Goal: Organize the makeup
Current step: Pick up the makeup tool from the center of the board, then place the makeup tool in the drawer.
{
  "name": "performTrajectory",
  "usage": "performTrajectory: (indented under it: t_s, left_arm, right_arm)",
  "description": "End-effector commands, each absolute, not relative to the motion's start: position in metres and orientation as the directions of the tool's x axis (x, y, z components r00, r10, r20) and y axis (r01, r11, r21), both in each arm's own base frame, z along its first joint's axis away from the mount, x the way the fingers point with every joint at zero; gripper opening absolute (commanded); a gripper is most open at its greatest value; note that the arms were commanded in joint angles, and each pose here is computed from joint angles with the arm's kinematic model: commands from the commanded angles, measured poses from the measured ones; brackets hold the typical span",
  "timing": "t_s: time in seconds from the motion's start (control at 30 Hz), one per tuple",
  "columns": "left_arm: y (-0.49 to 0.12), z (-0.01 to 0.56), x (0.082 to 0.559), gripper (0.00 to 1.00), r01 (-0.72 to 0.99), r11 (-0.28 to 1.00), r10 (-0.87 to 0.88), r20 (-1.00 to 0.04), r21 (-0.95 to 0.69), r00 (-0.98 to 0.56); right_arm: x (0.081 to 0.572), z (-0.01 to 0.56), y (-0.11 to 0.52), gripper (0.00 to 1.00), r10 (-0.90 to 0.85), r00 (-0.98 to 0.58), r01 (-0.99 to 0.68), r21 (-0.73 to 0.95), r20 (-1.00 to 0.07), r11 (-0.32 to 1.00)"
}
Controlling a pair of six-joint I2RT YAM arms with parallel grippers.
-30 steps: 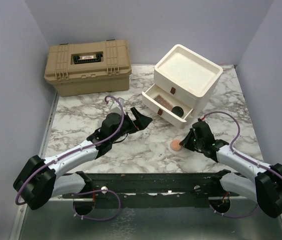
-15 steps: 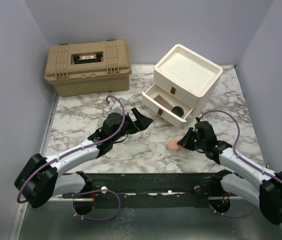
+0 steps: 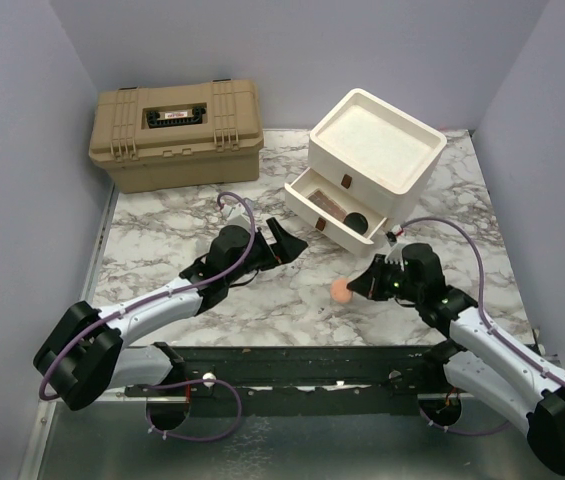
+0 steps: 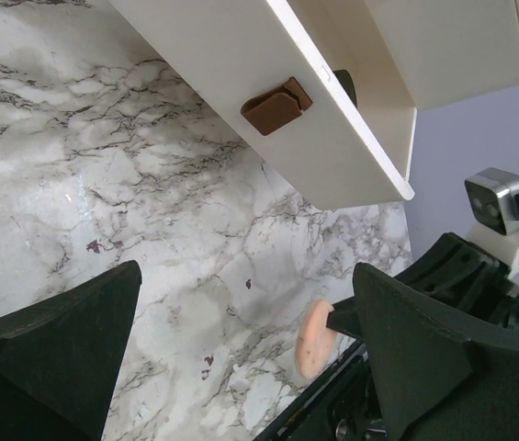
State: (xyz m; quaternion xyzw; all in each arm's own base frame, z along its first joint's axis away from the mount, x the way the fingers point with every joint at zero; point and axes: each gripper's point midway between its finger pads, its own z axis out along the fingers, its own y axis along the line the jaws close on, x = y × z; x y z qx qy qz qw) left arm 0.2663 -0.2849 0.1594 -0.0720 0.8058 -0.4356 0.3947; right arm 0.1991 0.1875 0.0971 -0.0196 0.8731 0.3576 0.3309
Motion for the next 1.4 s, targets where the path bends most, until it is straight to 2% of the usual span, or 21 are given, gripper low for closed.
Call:
performTrajectory:
  t_s: [0.0,0.27,0.5,0.8,0.93,1.13,1.37]
  left_arm:
    - [-0.293,0.174,0.270,0.99,0.273,0.585,-0.453,-0.587,-0.764,-0.671]
    - [-0.290,0.171,0.271,0.99,0.270,0.592,-0.458,-0.593,-0.759,-0.663]
    - [-0.291,0.168,0.271,0.99,0.262,0.593,-0.457,-0.586,-0.761,-0.669]
    - [-0.295,0.173,0.275,0.99,0.279,0.591,-0.453,-0.597,-0.757,-0.662]
    - [-0.295,0.170,0.273,0.99,0.272,0.589,-0.452,-0.589,-0.761,-0.670]
    - [-0.293,0.165,0.269,0.99,0.263,0.584,-0.455,-0.578,-0.768,-0.678]
    - [-0.290,0.168,0.268,0.99,0.264,0.584,-0.464,-0.582,-0.768,-0.668]
  right_arm:
    - [0.202,0.136,0.202,0.00,0.160,-0.734,-0.409,0.617,-0.660,0.672]
    - [0.218,0.183,0.208,0.00,0.173,-0.608,-0.527,0.556,-0.775,0.643]
    - [0.234,0.228,0.207,0.00,0.227,-0.536,-0.532,0.534,-0.813,0.657]
    - [0.289,0.229,0.164,0.00,0.315,-0.475,-0.223,0.458,-0.822,0.860]
    - [0.298,0.230,0.163,0.00,0.380,-0.458,-0.176,0.501,-0.804,0.848]
    - [0.311,0.211,0.146,0.00,0.496,-0.437,0.014,0.546,-0.750,0.838]
    - [0.326,0.199,0.154,0.01,0.521,-0.449,0.049,0.562,-0.726,0.826]
